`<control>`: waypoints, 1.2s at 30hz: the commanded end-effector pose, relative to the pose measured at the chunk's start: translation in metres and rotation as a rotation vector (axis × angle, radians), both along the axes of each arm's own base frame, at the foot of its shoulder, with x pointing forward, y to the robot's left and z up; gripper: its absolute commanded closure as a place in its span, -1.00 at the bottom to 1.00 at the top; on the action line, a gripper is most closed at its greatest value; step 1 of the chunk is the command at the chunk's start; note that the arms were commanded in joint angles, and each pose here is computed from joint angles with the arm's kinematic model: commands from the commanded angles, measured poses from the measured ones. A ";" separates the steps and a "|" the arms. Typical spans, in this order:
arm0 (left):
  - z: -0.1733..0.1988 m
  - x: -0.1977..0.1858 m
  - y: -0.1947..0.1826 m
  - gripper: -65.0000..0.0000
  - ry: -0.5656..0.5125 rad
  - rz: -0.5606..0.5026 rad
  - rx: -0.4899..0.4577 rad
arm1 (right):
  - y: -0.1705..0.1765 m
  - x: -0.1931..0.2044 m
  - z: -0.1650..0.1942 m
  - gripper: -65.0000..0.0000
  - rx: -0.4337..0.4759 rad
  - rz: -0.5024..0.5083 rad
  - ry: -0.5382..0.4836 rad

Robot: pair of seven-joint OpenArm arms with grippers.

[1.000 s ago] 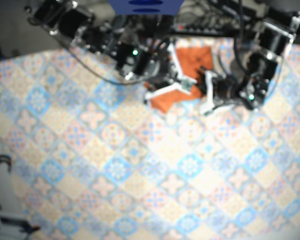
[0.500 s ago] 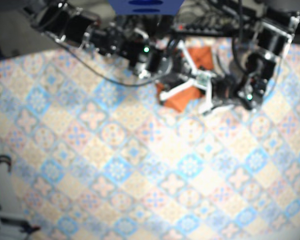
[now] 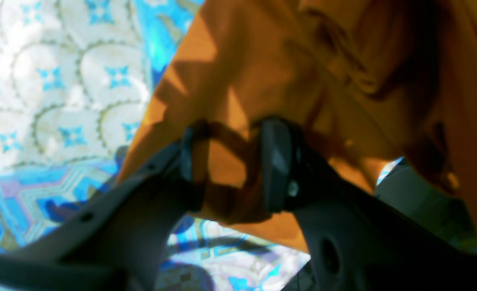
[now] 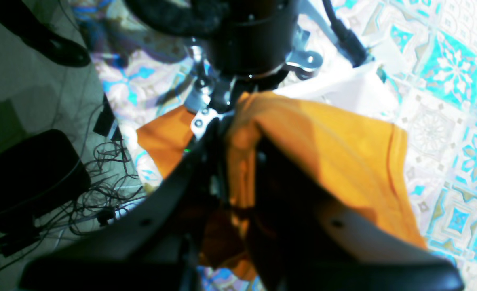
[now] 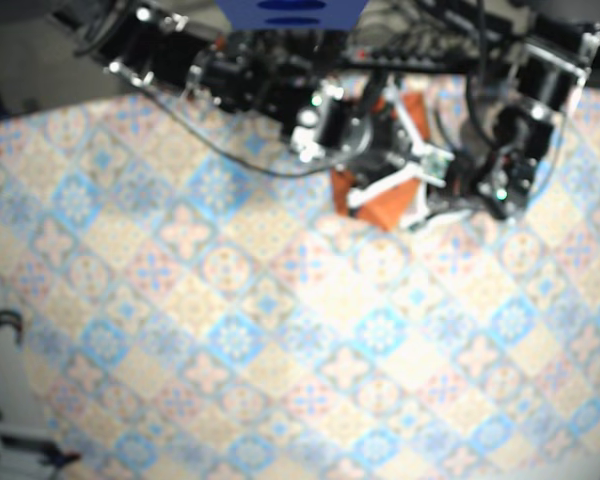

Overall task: Fold the T-shirt properly
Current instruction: 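Lay the right-held end over the folded section, stacking the layers, then open both grippers and raise them away from the folded shirt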

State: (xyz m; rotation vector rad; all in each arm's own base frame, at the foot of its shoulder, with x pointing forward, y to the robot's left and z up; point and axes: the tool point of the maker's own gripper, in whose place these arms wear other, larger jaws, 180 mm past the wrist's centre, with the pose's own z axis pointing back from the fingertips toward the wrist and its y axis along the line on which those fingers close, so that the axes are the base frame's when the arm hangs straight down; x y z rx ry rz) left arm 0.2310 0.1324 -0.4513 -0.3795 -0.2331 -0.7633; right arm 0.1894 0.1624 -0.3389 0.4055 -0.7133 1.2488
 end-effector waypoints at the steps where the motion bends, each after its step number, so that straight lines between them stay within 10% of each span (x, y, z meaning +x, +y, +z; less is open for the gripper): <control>1: 0.009 0.011 0.000 0.35 -0.033 0.004 -0.019 | 0.012 0.003 0.015 1.00 0.068 0.012 -0.025; 25: 0.074 0.063 0.074 0.34 -0.247 0.133 0.057 | 0.010 0.003 0.005 1.00 0.065 0.010 -0.013; 36: 0.100 0.081 0.113 0.34 -0.325 0.226 0.092 | 0.010 0.003 0.005 0.64 0.065 0.011 -0.013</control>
